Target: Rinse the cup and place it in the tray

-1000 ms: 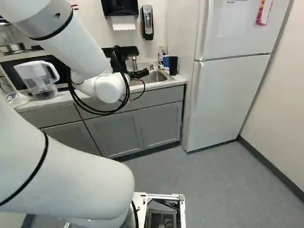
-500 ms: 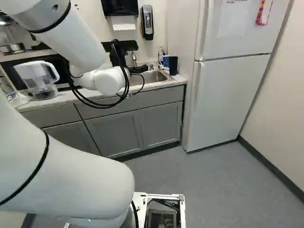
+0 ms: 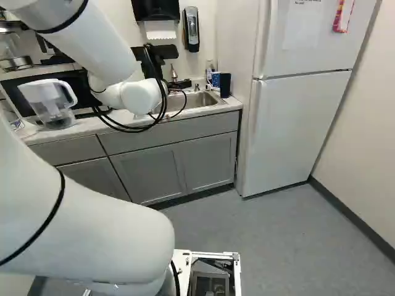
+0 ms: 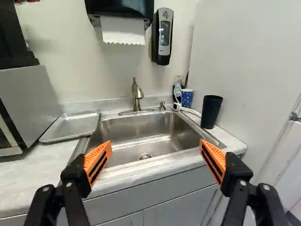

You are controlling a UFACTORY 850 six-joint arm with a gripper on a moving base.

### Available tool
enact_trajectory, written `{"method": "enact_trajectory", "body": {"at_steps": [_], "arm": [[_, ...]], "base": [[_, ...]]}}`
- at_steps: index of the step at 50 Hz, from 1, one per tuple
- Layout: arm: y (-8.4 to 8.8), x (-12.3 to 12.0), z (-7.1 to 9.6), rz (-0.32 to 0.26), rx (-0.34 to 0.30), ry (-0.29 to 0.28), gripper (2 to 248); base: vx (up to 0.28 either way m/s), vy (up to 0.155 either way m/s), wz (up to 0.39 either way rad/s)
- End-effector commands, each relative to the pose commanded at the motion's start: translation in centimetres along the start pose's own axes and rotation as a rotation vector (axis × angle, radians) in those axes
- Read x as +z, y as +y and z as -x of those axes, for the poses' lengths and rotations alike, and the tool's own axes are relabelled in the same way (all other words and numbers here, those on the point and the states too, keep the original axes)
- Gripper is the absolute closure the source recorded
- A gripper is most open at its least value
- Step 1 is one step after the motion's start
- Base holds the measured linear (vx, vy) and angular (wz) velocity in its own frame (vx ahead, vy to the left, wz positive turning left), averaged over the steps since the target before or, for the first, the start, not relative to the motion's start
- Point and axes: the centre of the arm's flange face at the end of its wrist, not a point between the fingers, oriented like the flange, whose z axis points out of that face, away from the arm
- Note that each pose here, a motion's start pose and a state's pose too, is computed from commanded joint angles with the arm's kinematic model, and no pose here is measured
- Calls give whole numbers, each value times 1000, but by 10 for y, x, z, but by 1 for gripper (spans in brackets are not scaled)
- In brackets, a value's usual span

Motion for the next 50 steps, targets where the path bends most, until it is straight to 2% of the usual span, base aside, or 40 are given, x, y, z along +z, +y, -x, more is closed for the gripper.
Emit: {"method": "enact_trajectory", "body": {"at_steps": [50], "arm": [[-6,10,-44,-13,-1,-26,3]], "base": [[0,0,0]]}}
